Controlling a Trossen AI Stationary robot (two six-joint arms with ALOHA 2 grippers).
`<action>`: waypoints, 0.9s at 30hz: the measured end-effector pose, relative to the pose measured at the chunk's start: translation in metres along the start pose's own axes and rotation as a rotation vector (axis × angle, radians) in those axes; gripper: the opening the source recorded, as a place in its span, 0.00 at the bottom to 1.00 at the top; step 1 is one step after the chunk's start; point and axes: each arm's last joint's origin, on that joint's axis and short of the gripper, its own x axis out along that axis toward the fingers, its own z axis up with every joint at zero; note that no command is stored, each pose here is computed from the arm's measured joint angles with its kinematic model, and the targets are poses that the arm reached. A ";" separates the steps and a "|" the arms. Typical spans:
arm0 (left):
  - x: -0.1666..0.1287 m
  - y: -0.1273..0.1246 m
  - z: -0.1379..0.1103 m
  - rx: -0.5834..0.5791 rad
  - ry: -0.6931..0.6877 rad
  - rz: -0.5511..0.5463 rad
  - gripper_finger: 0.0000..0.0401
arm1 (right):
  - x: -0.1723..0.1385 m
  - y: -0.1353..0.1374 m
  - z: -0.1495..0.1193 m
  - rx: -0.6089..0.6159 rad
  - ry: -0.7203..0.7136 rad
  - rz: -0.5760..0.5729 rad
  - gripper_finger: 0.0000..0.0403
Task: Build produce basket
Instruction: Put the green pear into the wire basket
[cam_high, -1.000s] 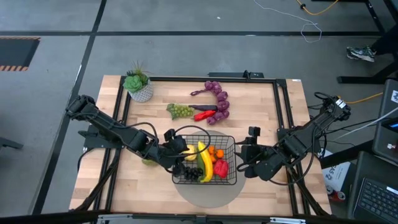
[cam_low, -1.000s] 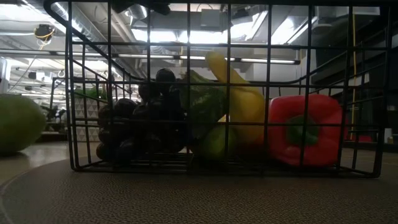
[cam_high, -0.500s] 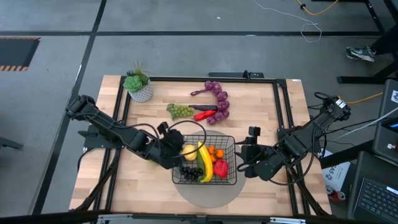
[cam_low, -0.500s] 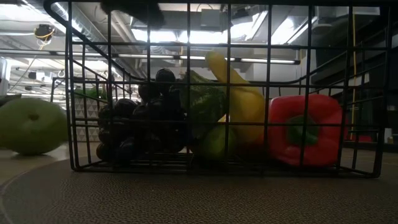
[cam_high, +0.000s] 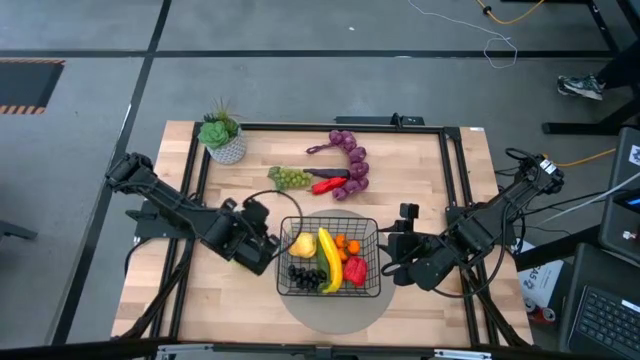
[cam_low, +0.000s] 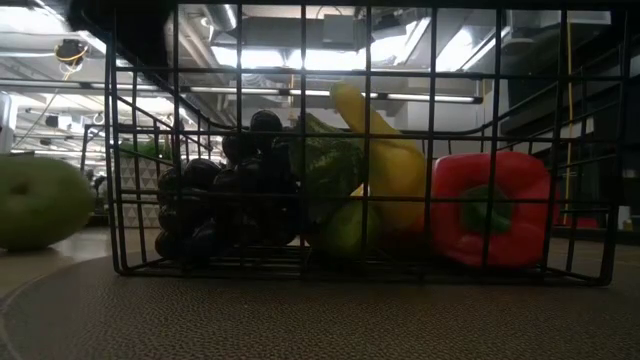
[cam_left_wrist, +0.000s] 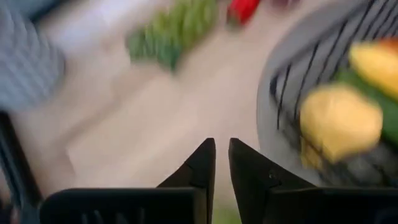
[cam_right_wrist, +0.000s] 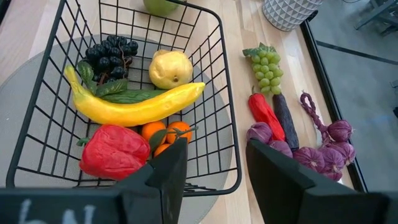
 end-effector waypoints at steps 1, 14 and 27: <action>-0.001 0.000 -0.004 -0.025 0.042 -0.005 0.10 | 0.000 0.000 0.000 0.000 0.000 0.000 0.41; 0.004 0.003 -0.063 -0.087 0.167 -0.059 0.10 | 0.000 0.000 0.000 0.000 0.000 0.000 0.41; 0.036 0.010 -0.099 -0.194 0.227 -0.117 0.10 | 0.000 0.000 0.000 0.000 0.000 0.001 0.41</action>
